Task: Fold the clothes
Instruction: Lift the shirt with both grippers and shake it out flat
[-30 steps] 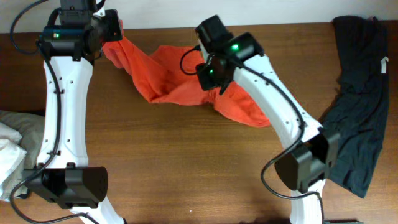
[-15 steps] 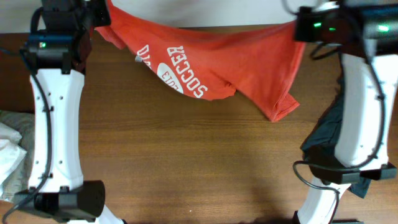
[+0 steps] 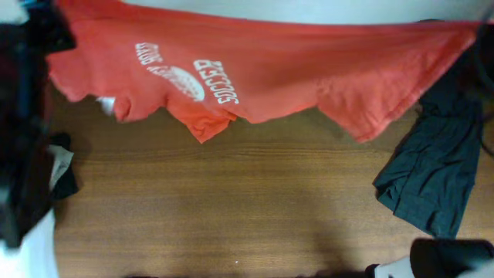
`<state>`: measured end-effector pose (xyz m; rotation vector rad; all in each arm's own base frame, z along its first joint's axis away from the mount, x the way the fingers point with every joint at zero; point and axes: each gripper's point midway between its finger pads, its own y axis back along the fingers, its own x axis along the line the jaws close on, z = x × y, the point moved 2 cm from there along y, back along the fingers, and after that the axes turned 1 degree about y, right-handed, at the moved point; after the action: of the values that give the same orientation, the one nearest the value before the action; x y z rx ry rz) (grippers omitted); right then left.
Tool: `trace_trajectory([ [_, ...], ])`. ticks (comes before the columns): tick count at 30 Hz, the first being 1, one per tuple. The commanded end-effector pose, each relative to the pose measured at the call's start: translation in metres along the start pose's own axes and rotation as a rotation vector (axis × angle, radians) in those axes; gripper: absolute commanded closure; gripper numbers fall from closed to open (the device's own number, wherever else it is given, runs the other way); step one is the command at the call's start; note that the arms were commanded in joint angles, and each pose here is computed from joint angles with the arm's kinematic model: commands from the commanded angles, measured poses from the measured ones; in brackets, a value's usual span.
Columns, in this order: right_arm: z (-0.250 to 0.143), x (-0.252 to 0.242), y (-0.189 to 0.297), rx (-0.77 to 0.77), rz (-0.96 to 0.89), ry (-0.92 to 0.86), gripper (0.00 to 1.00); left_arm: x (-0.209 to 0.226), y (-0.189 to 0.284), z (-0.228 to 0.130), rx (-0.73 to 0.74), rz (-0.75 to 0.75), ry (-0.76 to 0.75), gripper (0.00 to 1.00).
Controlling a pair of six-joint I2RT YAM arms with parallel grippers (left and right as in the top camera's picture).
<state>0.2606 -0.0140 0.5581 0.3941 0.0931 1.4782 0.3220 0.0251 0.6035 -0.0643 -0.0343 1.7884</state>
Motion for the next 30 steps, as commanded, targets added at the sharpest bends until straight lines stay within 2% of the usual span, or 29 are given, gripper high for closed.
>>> trace_trajectory([
  [1,0.002,-0.002,0.025,-0.045,-0.006,0.001,0.96,0.021,0.063,0.044,-0.138,0.028,-0.004,0.99],
  [4,0.0,-0.003,0.021,-0.028,-0.009,0.001,0.96,0.026,0.084,0.054,-0.178,0.028,0.004,0.99],
  [6,-0.005,-0.004,-0.006,0.029,-0.019,-0.001,0.96,0.023,0.074,0.048,-0.156,0.028,-0.002,0.99],
  [8,-0.026,-0.006,-0.083,0.19,-0.022,-0.01,0.96,0.003,-0.003,0.001,-0.002,0.023,-0.036,0.99],
  [10,-0.036,-0.007,-0.116,0.245,-0.018,-0.013,0.96,-0.008,-0.044,-0.028,0.072,0.022,-0.042,0.99],
  [12,-0.04,-0.008,-0.161,0.262,-0.018,-0.014,0.96,-0.021,-0.092,-0.051,0.083,0.02,-0.046,0.99],
  [14,-0.038,-0.006,-0.185,0.244,-0.002,-0.027,0.96,-0.024,-0.121,-0.052,0.026,0.034,-0.03,0.99],
  [17,-0.021,-0.004,-0.201,0.162,0.011,-0.035,0.96,-0.017,-0.147,-0.046,-0.068,0.078,0.033,0.99],
  [20,0.0,0.0,-0.2,0.071,0.028,-0.034,0.96,-0.014,-0.143,-0.028,-0.135,0.081,0.052,0.99],
  [23,0.0,-0.001,-0.201,0.072,0.025,-0.049,0.96,-0.013,-0.139,-0.018,-0.159,0.081,0.056,0.99],
  [26,-0.017,-0.004,-0.209,0.14,0.011,-0.055,0.96,-0.014,-0.145,-0.041,-0.072,0.082,0.033,0.99],
  [30,-0.091,-0.016,-0.238,0.437,-0.04,-0.068,0.96,-0.016,-0.16,-0.112,0.193,0.087,-0.04,0.99],
])
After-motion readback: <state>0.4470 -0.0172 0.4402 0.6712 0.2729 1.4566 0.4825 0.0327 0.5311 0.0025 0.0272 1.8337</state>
